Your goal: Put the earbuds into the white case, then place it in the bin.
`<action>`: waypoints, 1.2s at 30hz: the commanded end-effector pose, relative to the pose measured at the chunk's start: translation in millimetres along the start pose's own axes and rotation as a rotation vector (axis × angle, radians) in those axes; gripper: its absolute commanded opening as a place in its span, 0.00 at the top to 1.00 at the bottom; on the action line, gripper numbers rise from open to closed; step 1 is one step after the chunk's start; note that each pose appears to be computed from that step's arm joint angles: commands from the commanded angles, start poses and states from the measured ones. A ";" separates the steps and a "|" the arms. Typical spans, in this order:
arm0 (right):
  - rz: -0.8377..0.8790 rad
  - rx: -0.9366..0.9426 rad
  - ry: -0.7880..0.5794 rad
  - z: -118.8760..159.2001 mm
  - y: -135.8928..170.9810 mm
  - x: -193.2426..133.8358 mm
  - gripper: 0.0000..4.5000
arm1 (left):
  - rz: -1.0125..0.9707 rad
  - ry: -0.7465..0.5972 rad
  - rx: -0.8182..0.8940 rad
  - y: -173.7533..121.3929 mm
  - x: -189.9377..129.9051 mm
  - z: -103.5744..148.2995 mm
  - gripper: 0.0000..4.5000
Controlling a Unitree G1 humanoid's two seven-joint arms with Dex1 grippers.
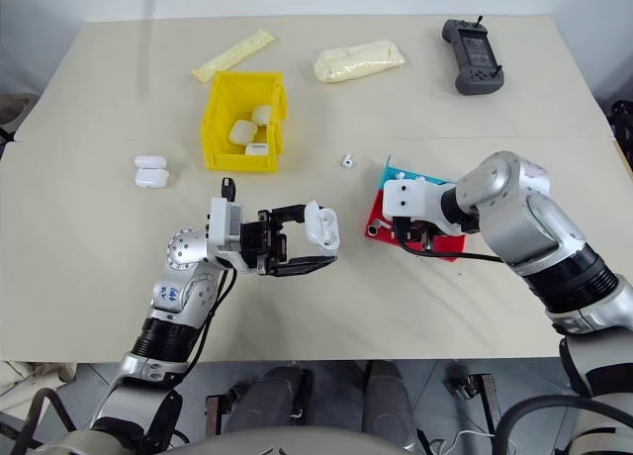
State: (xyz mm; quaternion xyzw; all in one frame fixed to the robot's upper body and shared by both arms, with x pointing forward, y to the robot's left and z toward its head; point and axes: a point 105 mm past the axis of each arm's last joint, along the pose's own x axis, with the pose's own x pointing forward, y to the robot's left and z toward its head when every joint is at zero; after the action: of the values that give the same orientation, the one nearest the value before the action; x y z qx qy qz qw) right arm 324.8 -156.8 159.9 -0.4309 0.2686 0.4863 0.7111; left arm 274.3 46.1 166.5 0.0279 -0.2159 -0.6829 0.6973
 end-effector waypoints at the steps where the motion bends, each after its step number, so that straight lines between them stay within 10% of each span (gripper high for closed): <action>1: -0.162 0.046 -0.111 1.7 -14.2 -37.7 0.89 | -0.047 -0.032 0.014 -2.8 2.4 9.9 0.34; 19: -0.277 0.233 -1.309 74.5 44.2 -81.4 0.89 | -0.125 -0.025 -0.021 0.3 4.1 17.1 0.34; 36: -0.201 0.322 -1.455 100.9 72.1 -52.9 0.89 | -0.149 -0.002 -0.020 1.6 4.2 21.8 0.34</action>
State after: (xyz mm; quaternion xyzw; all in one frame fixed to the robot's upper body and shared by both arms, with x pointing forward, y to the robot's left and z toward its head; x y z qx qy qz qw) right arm 240.6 -84.5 220.7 0.0895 -0.2252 0.5306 0.8122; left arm 273.2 47.2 178.8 0.0301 -0.1869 -0.7335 0.6527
